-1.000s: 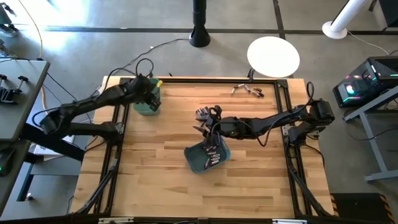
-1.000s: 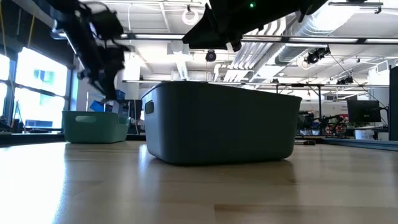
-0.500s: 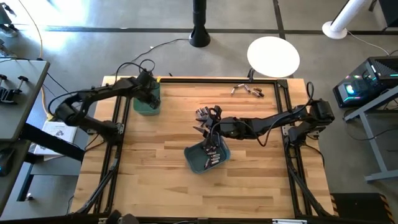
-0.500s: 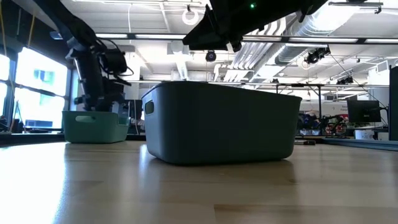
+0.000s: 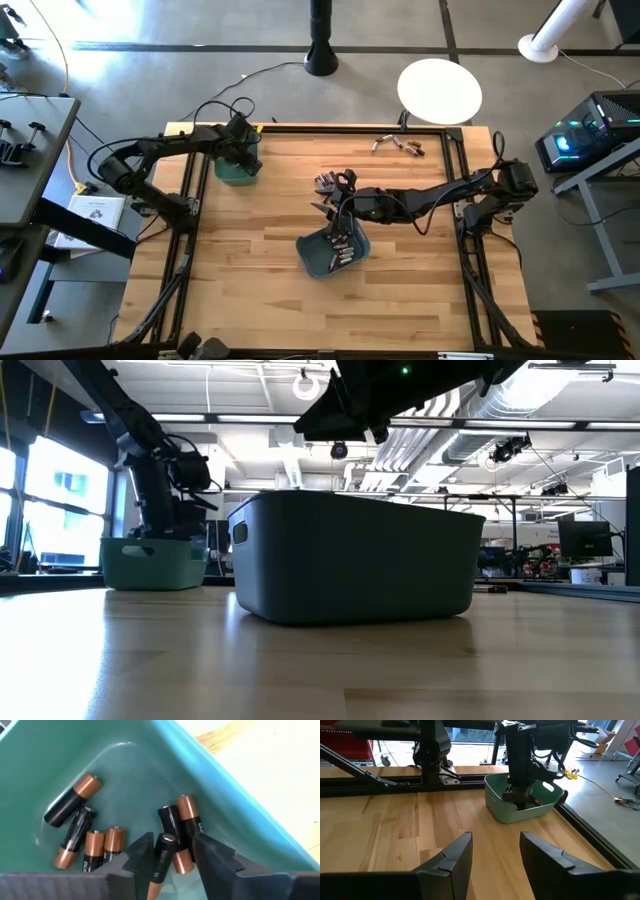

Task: Sort batteries
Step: Move the blue bin to the middle right of the table

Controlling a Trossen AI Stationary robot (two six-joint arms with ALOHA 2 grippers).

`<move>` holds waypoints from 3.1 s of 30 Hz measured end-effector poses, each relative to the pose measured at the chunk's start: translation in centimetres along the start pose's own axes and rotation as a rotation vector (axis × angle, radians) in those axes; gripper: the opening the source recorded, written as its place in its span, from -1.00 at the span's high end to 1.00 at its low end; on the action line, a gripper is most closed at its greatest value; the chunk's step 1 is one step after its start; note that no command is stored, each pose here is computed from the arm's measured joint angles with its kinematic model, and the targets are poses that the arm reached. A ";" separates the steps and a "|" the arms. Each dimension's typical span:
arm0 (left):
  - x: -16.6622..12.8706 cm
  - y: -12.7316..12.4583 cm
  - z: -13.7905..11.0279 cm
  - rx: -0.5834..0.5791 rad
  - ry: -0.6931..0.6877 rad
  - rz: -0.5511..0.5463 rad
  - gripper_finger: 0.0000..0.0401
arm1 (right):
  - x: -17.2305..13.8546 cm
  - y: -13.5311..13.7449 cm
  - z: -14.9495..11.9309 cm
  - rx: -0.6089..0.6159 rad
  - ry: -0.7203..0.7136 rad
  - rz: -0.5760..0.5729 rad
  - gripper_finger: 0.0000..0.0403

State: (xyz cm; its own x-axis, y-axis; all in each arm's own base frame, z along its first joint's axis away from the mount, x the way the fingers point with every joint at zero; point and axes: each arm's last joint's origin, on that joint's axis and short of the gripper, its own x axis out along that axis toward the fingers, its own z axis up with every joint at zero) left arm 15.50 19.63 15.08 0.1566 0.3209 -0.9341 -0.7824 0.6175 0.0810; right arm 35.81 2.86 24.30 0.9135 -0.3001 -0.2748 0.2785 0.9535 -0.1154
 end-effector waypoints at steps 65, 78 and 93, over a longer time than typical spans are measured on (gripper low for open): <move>-13.7 -7.8 -4.4 0.425 -0.733 -0.271 0.12 | 5.6 -7.0 0.3 -0.455 0.630 0.271 0.18; -13.0 -12.8 -7.8 0.664 -1.011 -0.495 0.12 | -1.6 2.9 0.0 -0.145 1.080 0.474 0.18; -13.3 -14.1 -9.4 0.650 -1.126 -0.628 0.12 | -4.4 10.7 -2.8 -0.328 0.829 0.374 0.18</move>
State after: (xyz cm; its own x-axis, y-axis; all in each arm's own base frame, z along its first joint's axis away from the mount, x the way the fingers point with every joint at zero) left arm 18.76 -0.04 23.08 0.9883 0.0741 -0.1336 -0.0471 0.9797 0.1951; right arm 33.90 14.26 21.60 0.3919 -0.0237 -0.9197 -0.1988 0.9739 -0.1098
